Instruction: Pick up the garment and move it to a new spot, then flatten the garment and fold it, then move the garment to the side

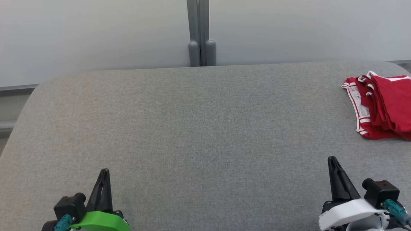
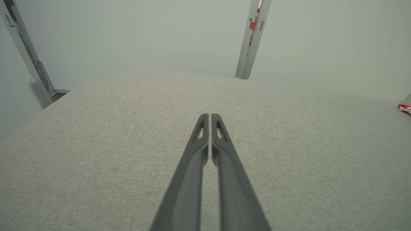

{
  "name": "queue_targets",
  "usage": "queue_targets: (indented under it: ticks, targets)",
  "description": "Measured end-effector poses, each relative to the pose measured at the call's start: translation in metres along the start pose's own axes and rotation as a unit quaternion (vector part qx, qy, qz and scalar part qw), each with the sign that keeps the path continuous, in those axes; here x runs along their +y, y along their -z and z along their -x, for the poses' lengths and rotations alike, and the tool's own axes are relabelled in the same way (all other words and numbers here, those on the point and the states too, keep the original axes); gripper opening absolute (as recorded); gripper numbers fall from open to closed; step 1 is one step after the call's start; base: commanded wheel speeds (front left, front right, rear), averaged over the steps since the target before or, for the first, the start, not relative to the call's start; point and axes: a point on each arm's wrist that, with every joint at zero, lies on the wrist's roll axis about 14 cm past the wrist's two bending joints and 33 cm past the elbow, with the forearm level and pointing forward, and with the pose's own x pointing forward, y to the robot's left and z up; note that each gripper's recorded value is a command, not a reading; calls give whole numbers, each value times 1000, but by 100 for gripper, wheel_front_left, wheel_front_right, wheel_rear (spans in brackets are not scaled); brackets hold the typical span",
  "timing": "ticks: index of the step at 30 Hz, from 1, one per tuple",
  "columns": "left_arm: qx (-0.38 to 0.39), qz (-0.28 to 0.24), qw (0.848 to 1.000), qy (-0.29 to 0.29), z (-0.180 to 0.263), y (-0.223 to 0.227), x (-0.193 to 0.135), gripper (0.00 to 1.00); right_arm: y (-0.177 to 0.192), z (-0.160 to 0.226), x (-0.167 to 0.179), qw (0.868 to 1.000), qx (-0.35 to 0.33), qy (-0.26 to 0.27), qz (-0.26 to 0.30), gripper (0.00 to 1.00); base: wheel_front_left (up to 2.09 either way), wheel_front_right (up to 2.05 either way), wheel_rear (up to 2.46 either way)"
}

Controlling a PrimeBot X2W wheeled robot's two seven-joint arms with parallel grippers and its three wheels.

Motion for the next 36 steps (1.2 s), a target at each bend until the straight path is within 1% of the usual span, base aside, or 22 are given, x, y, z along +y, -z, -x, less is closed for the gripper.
queue_targets:
  ticks: [9,16,25,36]
  targets:
    - [10,81,996,-21,-1,2,8,0,3,-1,-8,996,8,25,-82,0,0,0,0]
    - [14,139,990,-33,-2,2,12,0,2,-5,-13,989,9,38,-142,0,0,0,0]
    - [14,211,976,-42,-5,0,15,0,2,-8,-18,976,10,52,-213,0,0,0,0]
    - [13,284,958,-47,-8,-3,17,0,1,-12,-21,956,10,62,-287,0,0,0,0]
